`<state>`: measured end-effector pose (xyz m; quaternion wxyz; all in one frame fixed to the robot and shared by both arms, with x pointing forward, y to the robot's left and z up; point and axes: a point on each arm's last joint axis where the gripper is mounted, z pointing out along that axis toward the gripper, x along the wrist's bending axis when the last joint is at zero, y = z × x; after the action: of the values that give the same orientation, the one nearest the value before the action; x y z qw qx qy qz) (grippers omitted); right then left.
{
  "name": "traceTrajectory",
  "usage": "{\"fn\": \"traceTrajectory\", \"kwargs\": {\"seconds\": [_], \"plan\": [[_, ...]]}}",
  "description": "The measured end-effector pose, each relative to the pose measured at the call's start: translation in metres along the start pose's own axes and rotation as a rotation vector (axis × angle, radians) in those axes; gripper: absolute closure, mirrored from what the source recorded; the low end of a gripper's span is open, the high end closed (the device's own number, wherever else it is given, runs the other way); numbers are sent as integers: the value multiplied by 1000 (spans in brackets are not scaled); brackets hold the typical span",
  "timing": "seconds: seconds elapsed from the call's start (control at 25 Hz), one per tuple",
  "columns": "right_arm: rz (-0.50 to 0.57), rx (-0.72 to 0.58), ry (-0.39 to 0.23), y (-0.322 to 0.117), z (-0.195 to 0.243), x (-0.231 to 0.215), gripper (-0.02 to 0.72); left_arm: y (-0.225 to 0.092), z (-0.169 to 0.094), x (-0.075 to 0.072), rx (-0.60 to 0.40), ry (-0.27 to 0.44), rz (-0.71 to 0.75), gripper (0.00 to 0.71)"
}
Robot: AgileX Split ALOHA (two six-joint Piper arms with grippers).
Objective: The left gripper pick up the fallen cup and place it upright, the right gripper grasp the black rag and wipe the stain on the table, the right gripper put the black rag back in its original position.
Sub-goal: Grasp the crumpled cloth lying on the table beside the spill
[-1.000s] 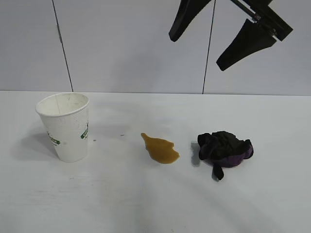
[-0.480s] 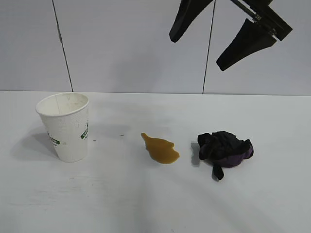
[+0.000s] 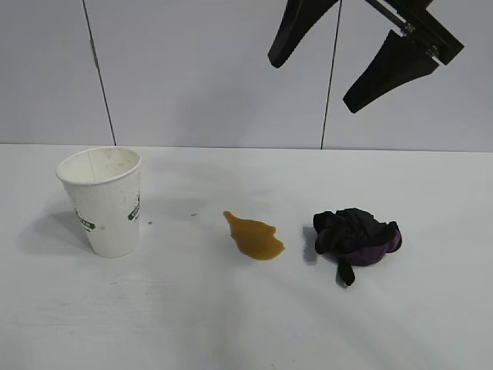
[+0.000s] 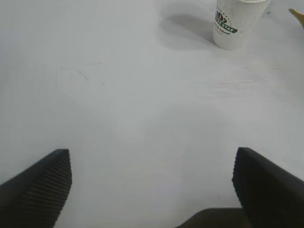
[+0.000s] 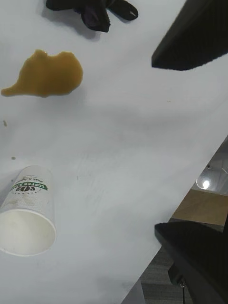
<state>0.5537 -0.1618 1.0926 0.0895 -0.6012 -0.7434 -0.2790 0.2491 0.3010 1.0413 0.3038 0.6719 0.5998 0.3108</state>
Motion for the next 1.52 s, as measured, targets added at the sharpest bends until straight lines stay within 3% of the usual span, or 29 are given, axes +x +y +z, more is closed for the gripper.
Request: {"fn": "traceTrajectory", "kwargs": {"seconds": [0.32, 0.6, 0.72, 1.12, 1.52], "plan": [[-51, 20, -25, -2, 0, -2, 102, -11, -14, 0, -126, 15, 0, 51], [-103, 112, -305, 2, 21, -38, 102, -11, -14, 0, -126, 17, 1, 51], [-97, 149, -372, 7, 46, -56, 102, -11, -14, 0, -126, 17, 1, 51], [-81, 258, -430, 11, 123, -99, 102, -11, -14, 0, -126, 17, 1, 51], [-96, 223, -461, 14, 141, -111, 52, -11, -14, 0, -126, 17, 1, 51]]}}
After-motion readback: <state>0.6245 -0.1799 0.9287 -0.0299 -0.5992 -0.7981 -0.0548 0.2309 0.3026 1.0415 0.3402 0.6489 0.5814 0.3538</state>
